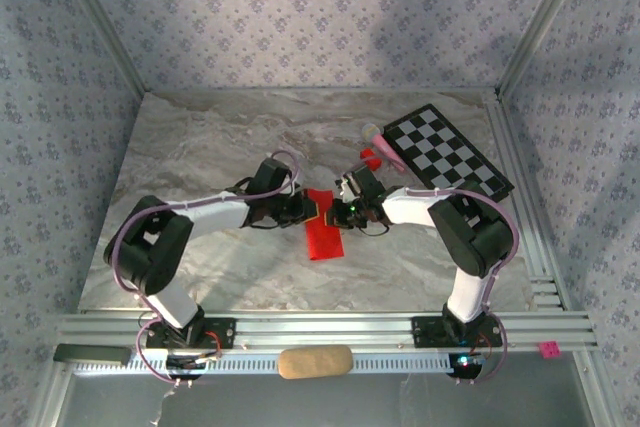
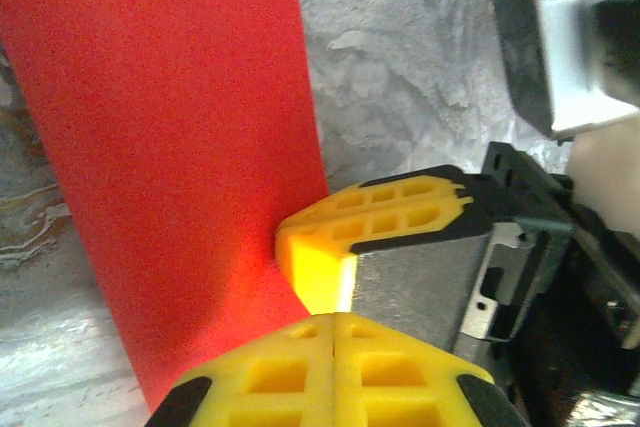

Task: Fold a paper plane with a square sheet of paper (pick it up from the middle)
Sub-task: First fold the square sheet of paper in half at the center of the table.

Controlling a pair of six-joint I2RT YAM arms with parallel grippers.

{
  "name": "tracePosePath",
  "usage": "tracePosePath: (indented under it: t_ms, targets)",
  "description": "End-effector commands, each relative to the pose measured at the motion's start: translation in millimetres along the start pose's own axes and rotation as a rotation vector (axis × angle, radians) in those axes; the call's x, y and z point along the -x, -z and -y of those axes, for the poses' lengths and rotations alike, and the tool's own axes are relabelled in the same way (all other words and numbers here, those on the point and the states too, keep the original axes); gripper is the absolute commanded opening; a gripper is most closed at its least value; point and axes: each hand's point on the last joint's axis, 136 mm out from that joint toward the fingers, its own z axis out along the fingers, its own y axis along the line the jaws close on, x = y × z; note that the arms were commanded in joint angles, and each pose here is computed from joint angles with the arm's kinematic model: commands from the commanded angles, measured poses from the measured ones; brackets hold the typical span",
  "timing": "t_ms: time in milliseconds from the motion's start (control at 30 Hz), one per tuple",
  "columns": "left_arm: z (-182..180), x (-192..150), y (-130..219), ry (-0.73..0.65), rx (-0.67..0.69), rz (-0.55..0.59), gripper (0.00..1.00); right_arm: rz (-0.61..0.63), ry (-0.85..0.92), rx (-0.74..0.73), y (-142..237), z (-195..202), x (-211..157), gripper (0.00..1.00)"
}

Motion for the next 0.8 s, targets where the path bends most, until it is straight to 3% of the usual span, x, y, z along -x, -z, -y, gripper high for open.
tracePosePath:
  t_ms: [0, 467, 567, 767]
  targets:
    - [-14, -7, -6, -0.006, 0.030, -0.025, 0.00, -0.122, -0.061, -0.174, -7, 46, -38, 0.00]
    - [-81, -27, -12, -0.034, 0.274, -0.085, 0.00, -0.129, -0.056, -0.181, -9, 50, -46, 0.00]
    - [-74, -27, -11, -0.033, 0.248, -0.084, 0.00, -0.124, -0.079, -0.188, -9, 51, -47, 0.00]
    - [-24, -11, 5, 0.008, 0.097, -0.017, 0.00, -0.114, -0.076, -0.195, -6, 51, -45, 0.00]
